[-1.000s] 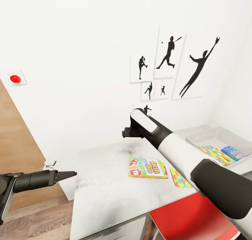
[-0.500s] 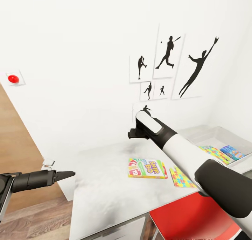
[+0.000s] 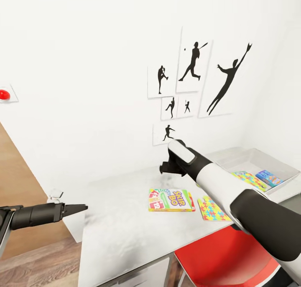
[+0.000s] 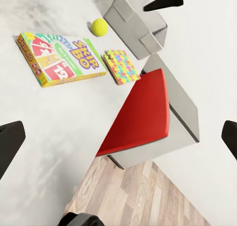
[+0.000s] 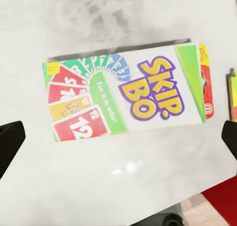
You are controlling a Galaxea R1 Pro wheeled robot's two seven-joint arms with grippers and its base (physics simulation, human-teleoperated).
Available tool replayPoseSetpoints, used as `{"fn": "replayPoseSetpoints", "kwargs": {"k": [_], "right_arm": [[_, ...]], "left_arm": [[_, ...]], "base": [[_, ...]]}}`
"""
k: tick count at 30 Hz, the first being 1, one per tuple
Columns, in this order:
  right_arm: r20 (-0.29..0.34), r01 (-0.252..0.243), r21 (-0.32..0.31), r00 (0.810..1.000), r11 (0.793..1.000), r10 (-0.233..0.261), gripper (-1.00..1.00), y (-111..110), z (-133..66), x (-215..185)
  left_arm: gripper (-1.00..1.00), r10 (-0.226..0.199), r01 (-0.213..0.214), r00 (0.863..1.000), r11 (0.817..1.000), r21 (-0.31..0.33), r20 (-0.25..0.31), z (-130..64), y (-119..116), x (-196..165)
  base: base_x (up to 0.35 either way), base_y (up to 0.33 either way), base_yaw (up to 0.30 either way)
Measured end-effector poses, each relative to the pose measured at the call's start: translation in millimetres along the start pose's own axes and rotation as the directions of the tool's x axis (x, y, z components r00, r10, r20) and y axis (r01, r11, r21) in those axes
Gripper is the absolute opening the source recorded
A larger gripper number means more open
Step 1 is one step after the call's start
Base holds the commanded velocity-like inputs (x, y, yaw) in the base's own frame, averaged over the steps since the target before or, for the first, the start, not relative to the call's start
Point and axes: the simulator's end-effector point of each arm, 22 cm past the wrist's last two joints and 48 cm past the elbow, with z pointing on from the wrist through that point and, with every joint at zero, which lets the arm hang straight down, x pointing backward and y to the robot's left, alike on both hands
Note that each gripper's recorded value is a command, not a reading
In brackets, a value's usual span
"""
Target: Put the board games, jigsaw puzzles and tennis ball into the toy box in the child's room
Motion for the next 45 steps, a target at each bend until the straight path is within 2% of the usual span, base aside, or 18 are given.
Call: {"fn": "replayPoseSetpoints", "kwargs": {"k": [4,6,9,11,15,30,45], "right_arm": [[0.053,-0.038,0.017,0.998,0.999,0.037,1.00,-9.0,7.4,-11.3],[0.105,-0.051,0.029,0.993,0.998,0.047,1.00,-14.3,10.9,-22.1],[0.183,-0.039,0.008,0.983,0.999,0.037,1.00,-9.5,11.3,-38.4],[0.252,-0.017,-0.026,0.967,1.000,0.023,1.00,-0.6,10.1,-52.7],[0.315,-0.010,-0.038,0.949,0.999,0.021,1.00,-0.1,11.6,-65.3],[0.343,-0.095,0.002,0.935,0.995,0.088,1.00,-17.0,36.8,-58.2],[0.327,-0.076,-0.055,0.941,0.996,0.090,1.00,-5.3,54.2,-47.1]], "left_arm": [[1.00,0.003,-0.003,1.000,1.000,-0.002,0.000,-1.1,-0.1,-0.7],[1.00,0.005,-0.005,1.000,1.000,-0.004,0.000,-1.8,0.1,-0.9],[1.00,0.009,-0.009,1.000,1.000,-0.010,-0.002,-4.5,1.0,-1.7],[1.00,0.011,-0.011,1.000,1.000,-0.016,-0.005,-7.4,2.4,-2.2],[1.00,0.014,-0.014,1.000,1.000,-0.022,-0.007,-9.5,3.3,-2.7],[1.00,0.015,-0.015,1.000,1.000,-0.023,-0.007,-10.5,3.3,-3.2],[1.00,0.016,-0.016,1.000,1.000,-0.024,-0.006,-8.9,7.7,-3.0]], "base": [[0.000,0.000,-0.007],[0.000,0.000,-0.003],[0.000,0.000,-0.001],[0.000,0.000,0.000],[0.000,0.000,0.000],[0.000,0.000,0.000],[0.000,0.000,0.000]]}}
